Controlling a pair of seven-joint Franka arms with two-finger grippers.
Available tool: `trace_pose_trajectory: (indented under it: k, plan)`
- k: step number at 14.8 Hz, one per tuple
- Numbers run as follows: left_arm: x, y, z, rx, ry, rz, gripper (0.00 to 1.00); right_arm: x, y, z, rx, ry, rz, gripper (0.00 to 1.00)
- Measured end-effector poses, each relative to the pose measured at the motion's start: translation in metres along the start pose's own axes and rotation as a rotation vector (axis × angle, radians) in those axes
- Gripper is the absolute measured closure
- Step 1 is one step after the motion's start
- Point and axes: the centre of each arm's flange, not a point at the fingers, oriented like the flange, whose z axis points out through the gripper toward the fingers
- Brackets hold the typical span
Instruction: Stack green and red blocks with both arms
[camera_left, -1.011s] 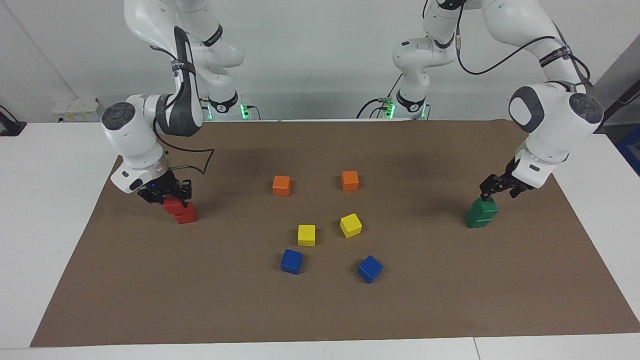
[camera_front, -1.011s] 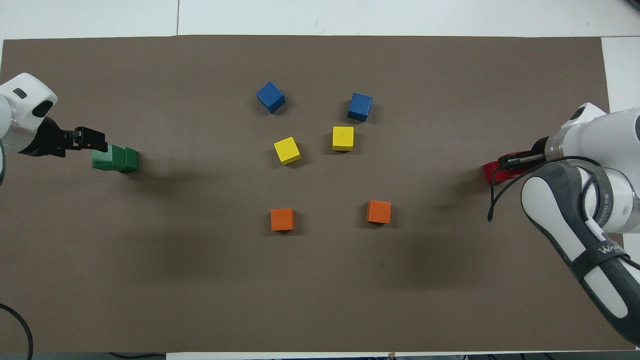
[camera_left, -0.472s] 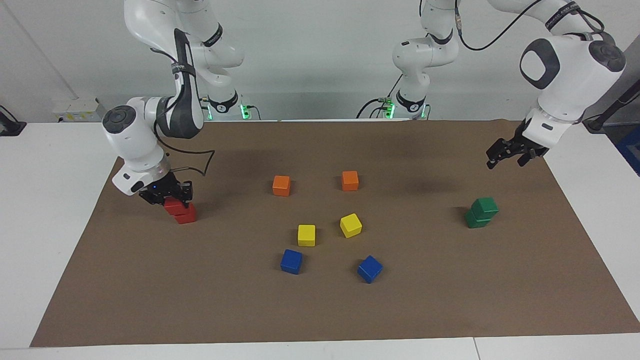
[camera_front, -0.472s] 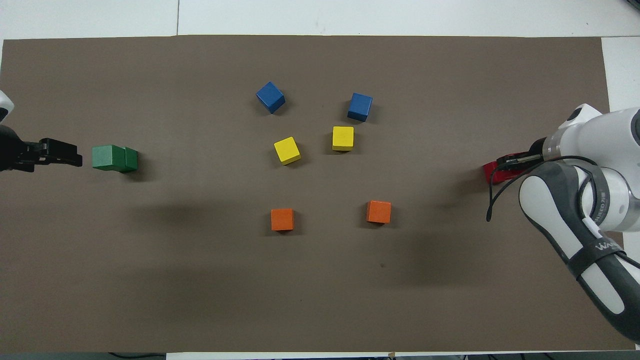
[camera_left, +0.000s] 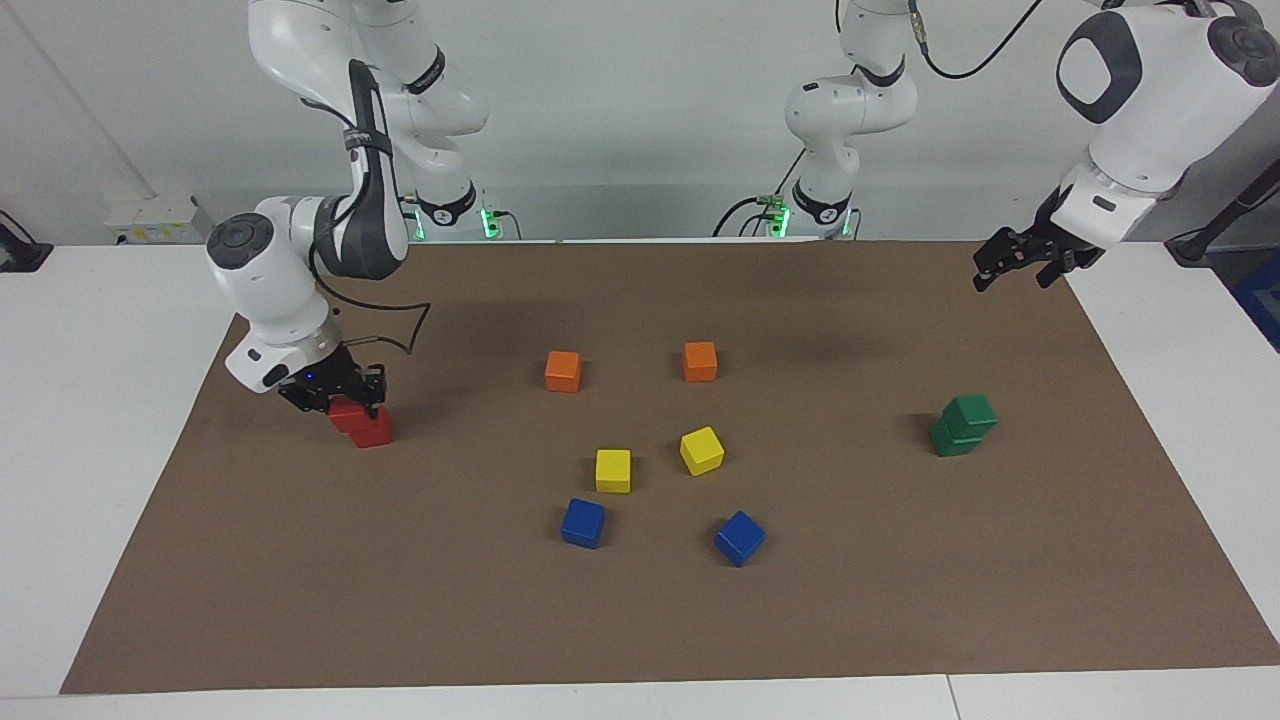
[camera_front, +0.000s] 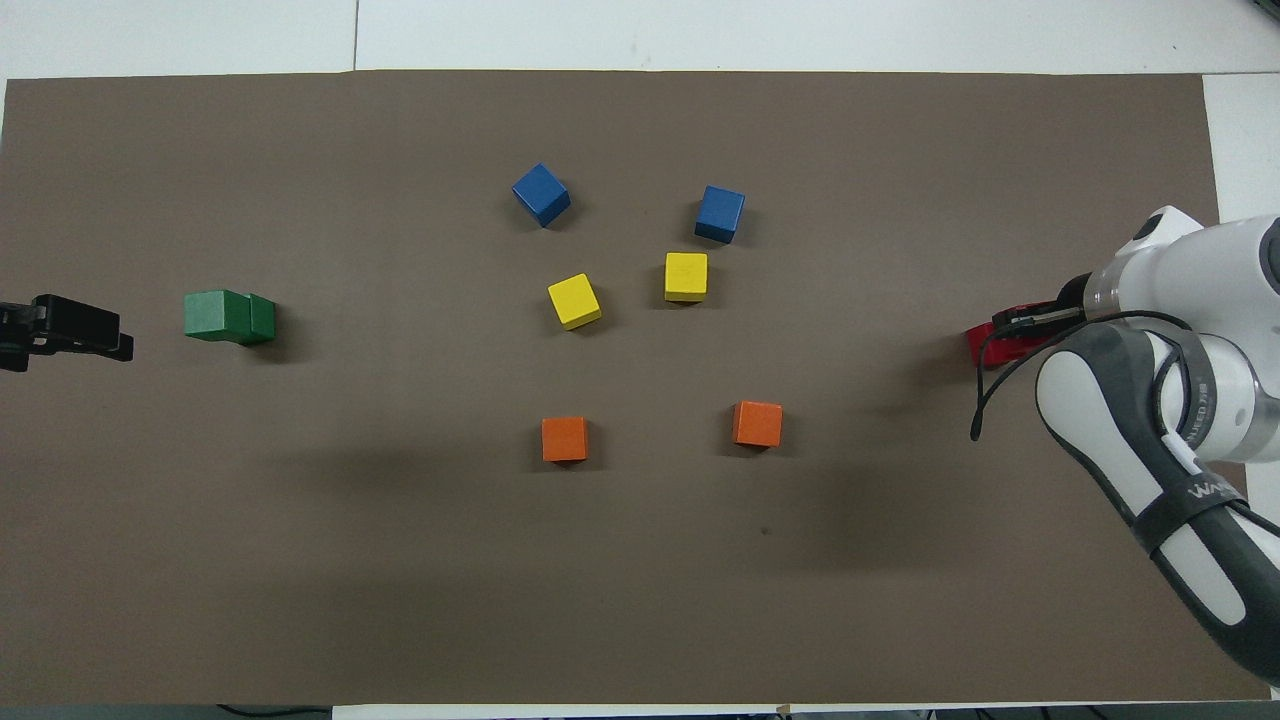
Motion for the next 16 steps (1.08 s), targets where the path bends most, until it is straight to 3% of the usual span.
trace_pose_trajectory:
  k: [7,16]
  plan:
    - [-0.004,0.028,0.001,0.006,-0.002,0.047,0.0,0.002,-0.013,0.001,0.003,-0.001,-0.033,0.45]
    - [0.002,0.039,-0.01,0.008,0.047,0.043,0.0,0.001,-0.01,0.002,0.003,-0.003,-0.031,0.45]
